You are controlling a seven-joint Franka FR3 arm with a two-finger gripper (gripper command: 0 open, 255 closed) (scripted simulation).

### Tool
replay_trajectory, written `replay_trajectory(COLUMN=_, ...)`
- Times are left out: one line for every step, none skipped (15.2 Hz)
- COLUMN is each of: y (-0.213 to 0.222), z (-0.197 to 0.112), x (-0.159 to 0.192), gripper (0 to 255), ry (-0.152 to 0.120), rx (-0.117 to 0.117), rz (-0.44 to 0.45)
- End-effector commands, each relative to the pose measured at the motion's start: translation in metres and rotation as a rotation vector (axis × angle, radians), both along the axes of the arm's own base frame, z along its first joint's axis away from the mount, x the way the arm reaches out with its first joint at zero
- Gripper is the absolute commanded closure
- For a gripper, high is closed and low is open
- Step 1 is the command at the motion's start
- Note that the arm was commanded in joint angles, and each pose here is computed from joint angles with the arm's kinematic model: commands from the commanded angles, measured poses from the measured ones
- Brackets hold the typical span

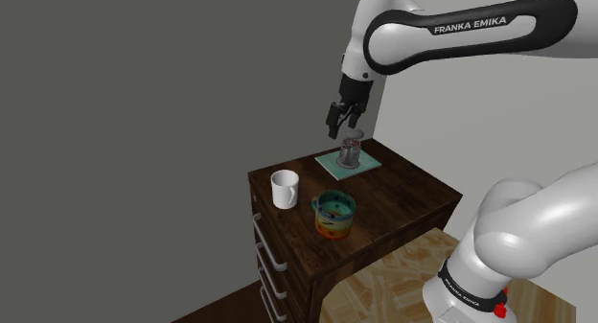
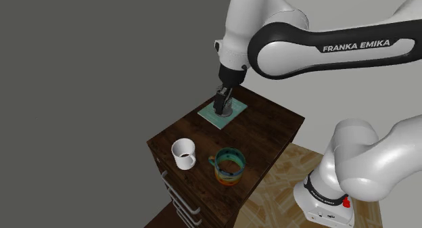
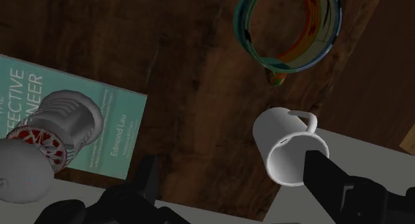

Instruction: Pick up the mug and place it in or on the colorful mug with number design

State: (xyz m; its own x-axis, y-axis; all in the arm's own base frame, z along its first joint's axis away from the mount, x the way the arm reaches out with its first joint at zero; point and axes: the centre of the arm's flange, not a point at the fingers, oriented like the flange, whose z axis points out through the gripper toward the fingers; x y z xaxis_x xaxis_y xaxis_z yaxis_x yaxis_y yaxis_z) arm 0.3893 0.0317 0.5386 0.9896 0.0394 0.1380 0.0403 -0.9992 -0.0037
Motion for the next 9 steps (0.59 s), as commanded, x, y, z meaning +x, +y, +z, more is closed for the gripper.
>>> replay_trajectory(y=0.009, z=-0.022, x=0.014, gripper=0, ry=0.005, rx=0.009, rz=0.012)
replay_trajectory(y=0.013, z=-0.032, x=0.022, gripper=0, ry=0.009, rx=0.012, rz=0.018)
replay_trajectory(y=0.017, z=-0.042, x=0.03, gripper=0, ry=0.012, rx=0.016, rz=0.024)
replay_trajectory(y=0.022, z=-0.051, x=0.037, gripper=0, ry=0.015, rx=0.02, rz=0.03)
replay_trajectory(y=0.026, z=-0.061, x=0.045, gripper=0, ry=0.018, rx=0.024, rz=0.036)
replay_trajectory(y=0.031, z=-0.071, x=0.053, gripper=0, ry=0.022, rx=0.028, rz=0.042)
replay_trajectory(y=0.036, z=-0.081, x=0.06, gripper=0, ry=0.025, rx=0.032, rz=0.048)
replay_trajectory(y=0.04, z=-0.09, x=0.068, gripper=0, ry=0.028, rx=0.036, rz=0.054)
replay_trajectory(y=0.045, z=-0.1, x=0.075, gripper=0, ry=0.031, rx=0.04, rz=0.06)
